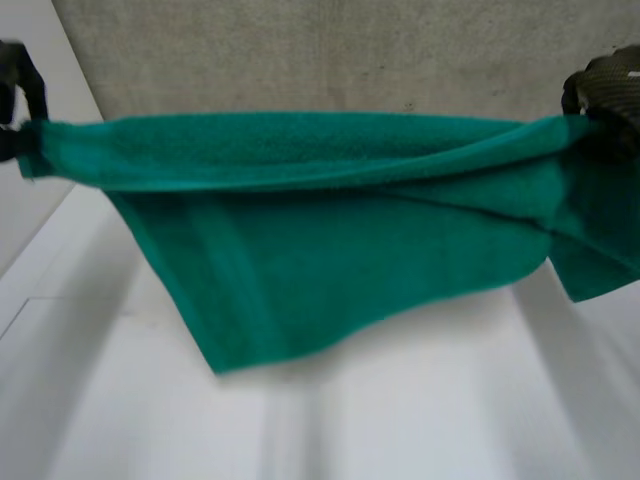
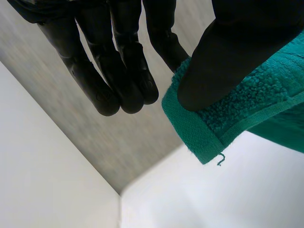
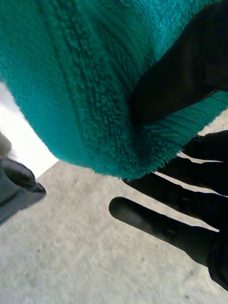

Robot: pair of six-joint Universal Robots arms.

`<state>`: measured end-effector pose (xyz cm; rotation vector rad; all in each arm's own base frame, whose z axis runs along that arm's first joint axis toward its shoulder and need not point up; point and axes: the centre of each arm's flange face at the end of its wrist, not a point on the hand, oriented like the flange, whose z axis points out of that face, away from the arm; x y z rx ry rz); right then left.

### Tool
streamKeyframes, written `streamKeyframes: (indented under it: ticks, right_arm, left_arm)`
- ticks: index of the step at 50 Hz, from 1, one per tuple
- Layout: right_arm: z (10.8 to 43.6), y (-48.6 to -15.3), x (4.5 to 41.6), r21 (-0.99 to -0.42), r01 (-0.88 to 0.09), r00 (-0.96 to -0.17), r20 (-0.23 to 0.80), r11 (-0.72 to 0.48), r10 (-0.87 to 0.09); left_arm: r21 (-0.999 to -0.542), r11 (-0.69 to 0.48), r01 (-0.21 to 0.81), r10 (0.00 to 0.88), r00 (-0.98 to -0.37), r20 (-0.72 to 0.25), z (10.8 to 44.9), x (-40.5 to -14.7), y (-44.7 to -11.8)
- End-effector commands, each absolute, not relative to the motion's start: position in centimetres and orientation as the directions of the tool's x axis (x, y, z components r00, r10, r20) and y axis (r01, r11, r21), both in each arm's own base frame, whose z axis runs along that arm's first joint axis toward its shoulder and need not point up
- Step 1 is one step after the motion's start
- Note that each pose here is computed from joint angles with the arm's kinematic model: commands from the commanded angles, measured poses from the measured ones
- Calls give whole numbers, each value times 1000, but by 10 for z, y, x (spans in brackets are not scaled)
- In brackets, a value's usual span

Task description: Fold the laundry.

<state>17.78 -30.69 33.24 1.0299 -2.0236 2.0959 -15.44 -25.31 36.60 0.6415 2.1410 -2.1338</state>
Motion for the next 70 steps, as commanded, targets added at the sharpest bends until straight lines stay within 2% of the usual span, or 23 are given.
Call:
streamKeyframes:
  ticks: [1, 6, 10, 13, 15, 17, 18, 19, 21, 22, 27, 33, 37, 38, 41, 42, 45, 49, 56, 61, 66, 68, 70]
  right_arm:
    - [276, -321, 188, -819, -573, -710, 496, 2, -500]
    - [225, -328, 206, -741, -668, -614, 498, 67, -612]
    - [225, -346, 226, -753, -657, -613, 517, 23, -597]
    - [246, -369, 235, -779, -623, -645, 560, -67, -520]
    - [283, -396, 240, -801, -558, -708, 595, -215, -380]
    - [310, -411, 239, -811, -493, -770, 576, -316, -276]
    - [331, -421, 235, -819, -415, -833, 517, -396, -196]
    - [341, -425, 233, -818, -371, -862, 480, -439, -165]
    - [358, -428, 229, -798, -294, -903, 412, -526, -121]
    - [374, -426, 228, -759, -226, -930, 355, -611, -98]
    - [382, -409, 229, -694, -203, -928, 362, -691, -91]
    - [341, -399, 247, -745, -193, -897, 398, -639, -192]
    - [296, -397, 253, -819, -224, -861, 420, -528, -287]
    - [271, -395, 255, -852, -249, -842, 425, -461, -332]
    - [234, -390, 254, -880, -309, -812, 442, -362, -382]
    - [209, -385, 254, -887, -353, -787, 454, -299, -418]
    - [177, -376, 252, -882, -420, -754, 471, -215, -458]
    - [135, -360, 241, -830, -548, -682, 513, -99, -521]
    - [119, -344, 228, -780, -626, -634, 516, -9, -577]
    - [144, -332, 215, -755, -655, -626, 520, 29, -582]
    - [170, -306, 196, -701, -703, -607, 507, 117, -612]
    - [180, -287, 181, -641, -747, -579, 500, 174, -644]
    - [186, -274, 173, -597, -777, -554, 496, 201, -669]
  left_arm:
    - [-915, 186, 358, 327, -901, -286, 303, -165, -290]
    - [-867, 279, 413, 381, -876, -295, 260, -182, -317]
    - [-865, 256, 432, 349, -876, -334, 259, -190, -347]
    - [-876, 216, 430, 295, -884, -362, 278, -191, -363]
    - [-899, 140, 415, 215, -899, -381, 315, -187, -372]
    - [-913, 78, 401, 161, -909, -385, 341, -184, -375]
    - [-923, 14, 383, 105, -919, -380, 365, -179, -376]
    - [-928, -18, 373, 79, -924, -373, 376, -176, -376]
    - [-934, -77, 350, 41, -934, -354, 395, -172, -375]
    - [-936, -132, 326, 23, -943, -332, 408, -171, -373]
    - [-945, -189, 268, 27, -960, -278, 413, -172, -370]
    - [-952, -175, 253, 87, -959, -271, 379, -182, -374]
    - [-959, -106, 264, 144, -950, -278, 335, -190, -375]
    - [-960, -64, 272, 159, -947, -279, 314, -191, -374]
    - [-958, 9, 286, 182, -943, -280, 283, -191, -371]
    - [-952, 66, 300, 201, -938, -282, 259, -192, -368]
    - [-929, 162, 332, 233, -928, -291, 218, -193, -361]
    - [-899, 227, 373, 264, -913, -312, 186, -191, -354]
    - [-872, 248, 422, 293, -891, -347, 178, -188, -343]
    - [-838, 269, 474, 321, -865, -386, 187, -184, -323]
    - [-751, 366, 549, 372, -827, -423, 192, -164, -295]
    - [-682, 411, 605, 434, -788, -437, 194, -154, -278]
    - [-641, 425, 639, 474, -761, -444, 196, -150, -267]
